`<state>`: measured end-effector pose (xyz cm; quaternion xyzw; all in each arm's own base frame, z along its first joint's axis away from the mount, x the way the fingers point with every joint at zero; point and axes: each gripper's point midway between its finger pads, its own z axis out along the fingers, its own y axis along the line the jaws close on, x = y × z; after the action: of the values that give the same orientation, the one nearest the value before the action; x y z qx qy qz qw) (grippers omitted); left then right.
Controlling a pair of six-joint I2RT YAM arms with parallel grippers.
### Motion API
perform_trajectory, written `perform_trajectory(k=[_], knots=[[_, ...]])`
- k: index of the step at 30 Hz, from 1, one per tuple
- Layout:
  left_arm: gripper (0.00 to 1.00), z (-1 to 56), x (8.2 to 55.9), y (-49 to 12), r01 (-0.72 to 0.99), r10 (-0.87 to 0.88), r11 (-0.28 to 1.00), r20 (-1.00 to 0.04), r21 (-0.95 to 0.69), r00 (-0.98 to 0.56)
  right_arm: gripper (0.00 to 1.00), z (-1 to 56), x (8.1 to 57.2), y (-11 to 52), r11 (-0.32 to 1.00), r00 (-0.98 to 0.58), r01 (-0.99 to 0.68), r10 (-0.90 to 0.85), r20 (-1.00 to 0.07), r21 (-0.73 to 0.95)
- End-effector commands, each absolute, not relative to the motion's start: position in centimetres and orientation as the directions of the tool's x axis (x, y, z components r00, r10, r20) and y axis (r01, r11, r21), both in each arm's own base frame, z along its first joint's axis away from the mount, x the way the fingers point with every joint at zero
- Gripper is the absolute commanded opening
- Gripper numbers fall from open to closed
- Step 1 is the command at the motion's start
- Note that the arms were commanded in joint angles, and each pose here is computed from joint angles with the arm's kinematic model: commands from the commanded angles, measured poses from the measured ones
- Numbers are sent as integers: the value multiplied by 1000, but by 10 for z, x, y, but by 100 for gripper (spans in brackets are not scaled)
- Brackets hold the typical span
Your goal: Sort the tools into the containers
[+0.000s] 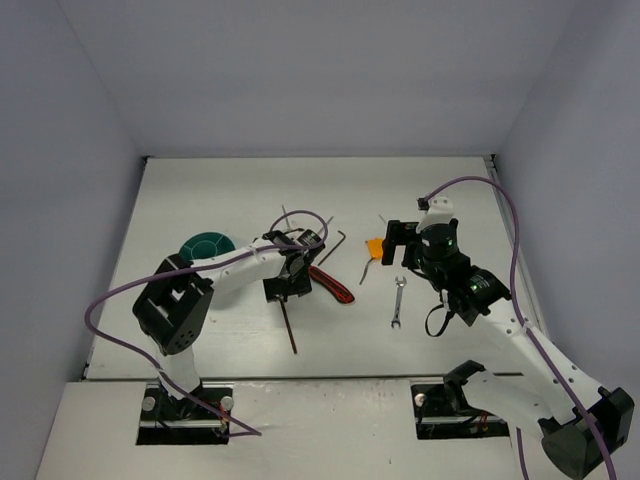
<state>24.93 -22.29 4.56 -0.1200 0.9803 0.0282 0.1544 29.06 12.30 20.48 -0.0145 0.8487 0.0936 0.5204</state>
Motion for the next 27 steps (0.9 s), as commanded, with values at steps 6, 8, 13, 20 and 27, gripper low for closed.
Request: perform_trajectory(k=[6, 8, 13, 20, 27], knots=[[48, 28, 243, -223, -301, -291, 954, -296, -13, -910, 100, 221, 298, 118, 982, -390, -87, 121, -913, 167], [46, 22, 242, -225, -302, -294, 953, -287, -19, -912, 100, 221, 298, 119, 982, -391, -89, 121, -912, 168], [42, 4, 237, -223, -315, -309, 949, -266, -19, -913, 100, 221, 297, 118, 982, -389, -88, 121, -913, 168], [29, -10, 225, -208, -334, -318, 942, -255, 21, -913, 100, 219, 298, 117, 983, -393, -80, 120, -912, 164], [0, 6, 232, -207, -305, -291, 952, -305, -2, -907, 100, 217, 299, 115, 986, -394, -62, 118, -911, 154]])
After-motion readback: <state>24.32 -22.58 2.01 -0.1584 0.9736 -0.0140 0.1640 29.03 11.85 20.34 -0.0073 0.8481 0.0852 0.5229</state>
